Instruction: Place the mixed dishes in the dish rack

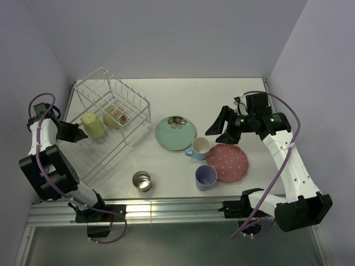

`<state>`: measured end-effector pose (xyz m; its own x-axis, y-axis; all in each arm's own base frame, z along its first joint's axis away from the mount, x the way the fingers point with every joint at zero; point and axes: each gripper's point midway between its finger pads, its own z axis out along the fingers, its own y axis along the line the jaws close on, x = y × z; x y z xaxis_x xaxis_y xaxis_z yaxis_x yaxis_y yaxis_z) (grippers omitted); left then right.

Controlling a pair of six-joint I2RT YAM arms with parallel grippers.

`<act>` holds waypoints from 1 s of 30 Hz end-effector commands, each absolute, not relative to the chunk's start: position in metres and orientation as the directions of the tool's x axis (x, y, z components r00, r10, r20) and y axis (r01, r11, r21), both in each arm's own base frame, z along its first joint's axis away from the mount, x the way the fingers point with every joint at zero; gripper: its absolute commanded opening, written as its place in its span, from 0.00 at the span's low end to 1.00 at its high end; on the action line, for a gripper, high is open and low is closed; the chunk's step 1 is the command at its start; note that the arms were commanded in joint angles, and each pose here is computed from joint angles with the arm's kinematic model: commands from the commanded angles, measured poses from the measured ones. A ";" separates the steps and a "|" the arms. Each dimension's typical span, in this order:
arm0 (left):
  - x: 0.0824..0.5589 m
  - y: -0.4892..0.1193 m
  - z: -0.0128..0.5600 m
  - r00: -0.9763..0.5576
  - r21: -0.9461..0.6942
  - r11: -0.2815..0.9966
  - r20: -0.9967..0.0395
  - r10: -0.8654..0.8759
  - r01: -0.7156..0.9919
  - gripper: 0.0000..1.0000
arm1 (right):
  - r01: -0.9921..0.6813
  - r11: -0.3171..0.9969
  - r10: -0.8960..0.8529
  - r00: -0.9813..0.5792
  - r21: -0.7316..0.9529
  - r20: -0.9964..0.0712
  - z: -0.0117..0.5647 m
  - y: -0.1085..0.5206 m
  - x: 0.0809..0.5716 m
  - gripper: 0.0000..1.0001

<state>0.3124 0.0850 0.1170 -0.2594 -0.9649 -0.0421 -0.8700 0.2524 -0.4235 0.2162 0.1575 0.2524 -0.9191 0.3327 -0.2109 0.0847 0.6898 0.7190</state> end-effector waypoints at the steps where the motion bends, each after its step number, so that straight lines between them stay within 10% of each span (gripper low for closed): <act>1: 0.332 0.093 0.117 -0.239 -0.447 0.251 -0.085 -0.967 -0.858 0.00 | 0.065 0.697 0.336 -0.909 0.714 -0.245 0.256 0.154 0.216 0.71; 30: 0.400 0.050 0.090 -0.355 -0.461 0.335 -0.045 -0.934 -0.822 0.00 | 0.135 0.775 0.334 -0.917 0.617 -0.219 0.223 0.140 0.210 0.71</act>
